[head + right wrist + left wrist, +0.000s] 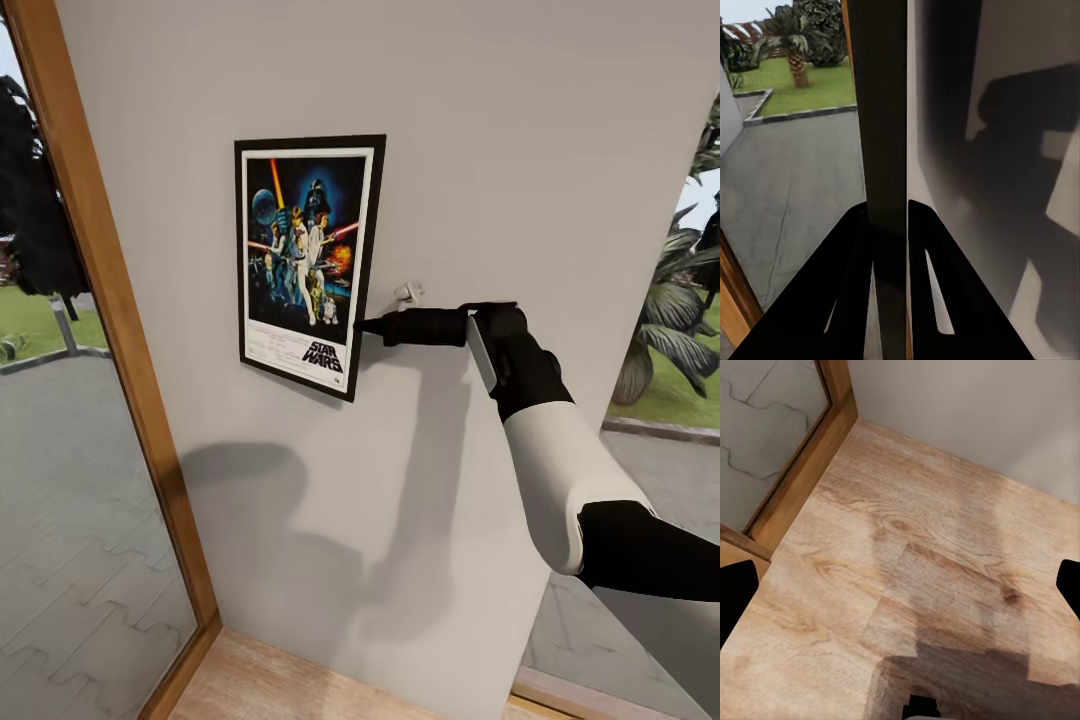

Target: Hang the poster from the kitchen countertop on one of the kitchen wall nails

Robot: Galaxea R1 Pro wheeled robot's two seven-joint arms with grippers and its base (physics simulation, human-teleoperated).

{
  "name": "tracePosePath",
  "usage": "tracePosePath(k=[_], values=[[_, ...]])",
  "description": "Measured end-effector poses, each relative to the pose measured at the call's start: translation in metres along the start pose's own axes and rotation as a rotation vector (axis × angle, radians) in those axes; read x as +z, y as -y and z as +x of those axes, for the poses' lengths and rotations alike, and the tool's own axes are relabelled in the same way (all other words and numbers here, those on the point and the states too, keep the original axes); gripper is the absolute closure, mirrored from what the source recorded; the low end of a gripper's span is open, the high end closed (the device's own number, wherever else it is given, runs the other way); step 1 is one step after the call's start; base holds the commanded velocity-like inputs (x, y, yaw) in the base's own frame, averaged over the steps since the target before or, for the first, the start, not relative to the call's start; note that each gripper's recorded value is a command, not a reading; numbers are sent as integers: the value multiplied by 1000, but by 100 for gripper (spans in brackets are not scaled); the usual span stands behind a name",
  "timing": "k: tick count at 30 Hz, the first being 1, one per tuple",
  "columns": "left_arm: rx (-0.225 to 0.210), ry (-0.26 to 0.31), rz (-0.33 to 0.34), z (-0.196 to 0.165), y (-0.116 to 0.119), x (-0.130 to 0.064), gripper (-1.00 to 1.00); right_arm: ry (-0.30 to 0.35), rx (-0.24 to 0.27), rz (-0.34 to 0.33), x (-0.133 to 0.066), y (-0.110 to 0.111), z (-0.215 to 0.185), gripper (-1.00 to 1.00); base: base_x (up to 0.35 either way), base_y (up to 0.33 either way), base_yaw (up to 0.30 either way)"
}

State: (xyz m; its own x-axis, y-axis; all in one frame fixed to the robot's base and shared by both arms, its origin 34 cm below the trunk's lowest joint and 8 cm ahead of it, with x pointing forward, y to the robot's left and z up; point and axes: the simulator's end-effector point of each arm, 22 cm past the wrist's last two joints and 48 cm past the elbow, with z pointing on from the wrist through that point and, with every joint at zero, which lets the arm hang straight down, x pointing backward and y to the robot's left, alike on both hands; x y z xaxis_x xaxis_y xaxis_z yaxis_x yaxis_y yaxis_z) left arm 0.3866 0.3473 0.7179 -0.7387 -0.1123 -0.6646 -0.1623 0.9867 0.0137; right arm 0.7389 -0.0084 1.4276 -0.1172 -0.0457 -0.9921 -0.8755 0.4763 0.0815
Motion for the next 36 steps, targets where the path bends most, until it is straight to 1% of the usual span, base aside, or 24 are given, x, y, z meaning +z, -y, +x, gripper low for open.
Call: tracePosePath(k=[36], values=[[0, 0, 0, 0, 0, 0, -100, 5, -1, 1, -1, 0, -2, 100, 0, 0, 0]])
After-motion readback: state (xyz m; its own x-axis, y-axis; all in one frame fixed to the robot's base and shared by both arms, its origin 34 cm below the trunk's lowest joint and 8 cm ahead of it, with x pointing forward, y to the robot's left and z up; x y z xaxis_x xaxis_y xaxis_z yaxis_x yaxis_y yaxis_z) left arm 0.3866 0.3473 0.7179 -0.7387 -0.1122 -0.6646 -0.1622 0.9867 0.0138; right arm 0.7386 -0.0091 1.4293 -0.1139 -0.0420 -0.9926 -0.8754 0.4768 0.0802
